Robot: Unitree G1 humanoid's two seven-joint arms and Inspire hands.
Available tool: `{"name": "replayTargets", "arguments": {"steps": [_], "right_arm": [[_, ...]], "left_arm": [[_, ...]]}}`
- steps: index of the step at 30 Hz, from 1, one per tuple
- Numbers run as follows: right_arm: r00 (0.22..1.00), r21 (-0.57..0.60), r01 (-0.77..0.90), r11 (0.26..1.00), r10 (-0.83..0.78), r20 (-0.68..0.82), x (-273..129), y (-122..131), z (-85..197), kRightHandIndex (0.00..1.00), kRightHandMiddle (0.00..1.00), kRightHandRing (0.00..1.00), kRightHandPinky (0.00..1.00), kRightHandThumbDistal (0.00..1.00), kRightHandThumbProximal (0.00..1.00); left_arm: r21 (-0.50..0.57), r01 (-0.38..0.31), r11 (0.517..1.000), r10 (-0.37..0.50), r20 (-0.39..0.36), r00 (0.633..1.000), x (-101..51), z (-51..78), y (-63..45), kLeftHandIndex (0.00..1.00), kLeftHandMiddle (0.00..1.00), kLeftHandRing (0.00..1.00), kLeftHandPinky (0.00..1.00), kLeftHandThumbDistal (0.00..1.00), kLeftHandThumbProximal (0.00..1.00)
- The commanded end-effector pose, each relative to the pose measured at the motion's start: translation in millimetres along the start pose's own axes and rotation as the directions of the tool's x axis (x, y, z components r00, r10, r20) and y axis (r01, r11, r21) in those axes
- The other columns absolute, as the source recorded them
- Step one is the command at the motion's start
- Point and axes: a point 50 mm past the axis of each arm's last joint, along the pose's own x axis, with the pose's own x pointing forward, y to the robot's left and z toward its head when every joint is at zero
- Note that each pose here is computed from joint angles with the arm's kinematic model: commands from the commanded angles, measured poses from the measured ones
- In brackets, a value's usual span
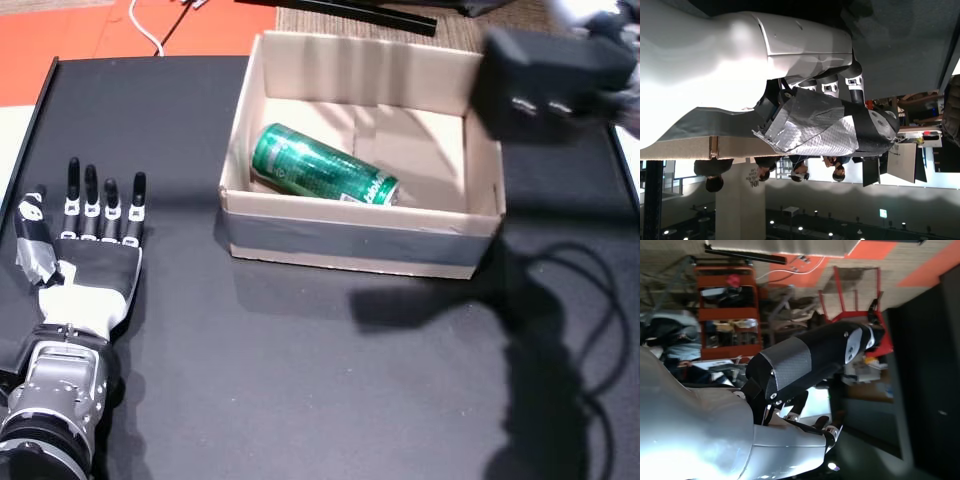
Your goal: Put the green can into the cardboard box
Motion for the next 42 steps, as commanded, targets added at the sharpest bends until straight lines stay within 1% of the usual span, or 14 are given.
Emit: {"name": "replayTargets", "arguments": {"steps": [1, 4, 5, 9, 13, 15, 19, 23, 25, 29, 32, 34, 38, 42], "right_arm": [[0.999, 0.037, 0.039, 0.999, -0.04, 0.034, -23.6, -6.2, -0.6, 0.71, 0.79, 0.87, 0.93, 0.98, 0.51], [0.991, 0.093, 0.111, 0.989, -0.117, 0.057, -58.2, -10.6, 5.3, 0.73, 0.81, 0.88, 0.93, 0.99, 0.55], [0.989, 0.127, 0.13, 0.983, -0.138, 0.06, -68.3, -11.2, 7.9, 0.73, 0.82, 0.89, 0.94, 0.95, 0.52], [0.974, 0.252, 0.212, 0.944, -0.225, 0.023, -105.9, -6.6, 17.2, 0.74, 0.83, 0.9, 0.95, 0.88, 0.57], [0.969, 0.32, 0.239, 0.917, -0.245, -0.021, -130.1, 1.1, 24.6, 0.74, 0.83, 0.89, 0.93, 0.89, 0.59], [0.97, 0.338, 0.237, 0.911, -0.24, -0.033, -140.3, 4.9, 27.4, 0.75, 0.84, 0.9, 0.95, 0.8, 0.58], [0.978, 0.365, 0.205, 0.908, -0.207, -0.034, -157.3, 12.2, 31.7, 0.78, 0.85, 0.91, 0.96, 0.74, 0.54], [0.984, 0.419, 0.176, 0.891, -0.154, -0.084, -169.6, 20.2, 29.0, 0.78, 0.85, 0.9, 0.96, 0.81, 0.48], [0.983, 0.434, 0.18, 0.883, -0.143, -0.116, -175.4, 25.3, 30.7, 0.77, 0.84, 0.89, 0.95, 0.87, 0.48], [0.983, 0.455, 0.168, 0.874, -0.116, -0.139, -188.4, 34.3, 42.6, 0.75, 0.83, 0.88, 0.94, 0.86, 0.46], [0.98, 0.514, 0.179, 0.839, -0.105, -0.17, -201.2, 43.6, 54.0, 0.78, 0.86, 0.92, 0.97, 0.81, 0.36], [0.975, 0.517, 0.199, 0.832, -0.115, -0.19, -208.0, 49.4, 59.3, 0.76, 0.85, 0.91, 0.97, 0.82, 0.35], [0.958, 0.539, 0.26, 0.801, -0.144, -0.248, -218.2, 60.9, 65.9, 0.76, 0.84, 0.9, 0.98, 0.9, 0.32], [0.939, 0.548, 0.32, 0.773, -0.182, -0.291, -229.7, 72.6, 75.0, 0.75, 0.84, 0.9, 0.97, 0.88, 0.43]], "left_arm": [[0.004, -0.082, 0.997, 0.083, -0.01, 0.997, -9.0, 0.8, 19.5, 0.57, 0.29, 0.38, 0.56, 0.55, 0.7], [0.013, -0.095, 0.995, 0.095, -0.01, 0.995, -8.4, 2.0, 19.1, 0.56, 0.28, 0.38, 0.54, 0.52, 0.7], [0.015, -0.092, 0.996, 0.092, -0.009, 0.996, -8.4, 2.1, 19.1, 0.57, 0.29, 0.39, 0.55, 0.52, 0.69], [0.014, -0.085, 0.996, 0.085, -0.006, 0.996, -8.9, 2.1, 19.5, 0.57, 0.31, 0.42, 0.55, 0.53, 0.69], [0.011, -0.074, 0.997, 0.074, -0.01, 0.997, -9.5, 3.0, 20.1, 0.58, 0.31, 0.41, 0.56, 0.53, 0.68], [0.015, -0.074, 0.997, 0.074, -0.01, 0.997, -9.7, 2.9, 20.3, 0.58, 0.3, 0.38, 0.54, 0.56, 0.67], [0.015, -0.079, 0.997, 0.079, -0.01, 0.997, -9.6, 2.7, 20.4, 0.55, 0.28, 0.37, 0.52, 0.61, 0.63], [0.013, -0.083, 0.996, 0.084, -0.011, 0.996, -9.4, 2.9, 20.4, 0.55, 0.27, 0.36, 0.53, 0.62, 0.62], [0.015, -0.079, 0.997, 0.08, -0.012, 0.997, -9.4, 3.2, 20.3, 0.55, 0.28, 0.37, 0.53, 0.58, 0.63], [0.022, -0.077, 0.997, 0.077, -0.011, 0.997, -9.5, 4.0, 20.2, 0.57, 0.3, 0.38, 0.54, 0.55, 0.66], [0.01, -0.084, 0.996, 0.084, -0.007, 0.996, -9.4, 3.9, 20.3, 0.56, 0.27, 0.36, 0.54, 0.61, 0.62], [0.005, -0.079, 0.997, 0.079, -0.006, 0.997, -9.4, 4.1, 20.2, 0.56, 0.28, 0.38, 0.57, 0.63, 0.59], [0.02, -0.083, 0.996, 0.084, -0.006, 0.996, -9.0, 5.4, 19.7, 0.56, 0.29, 0.39, 0.53, 0.58, 0.62], [0.023, -0.073, 0.997, 0.073, -0.006, 0.997, -9.0, 7.5, 19.4, 0.55, 0.28, 0.37, 0.55, 0.61, 0.64]]}}
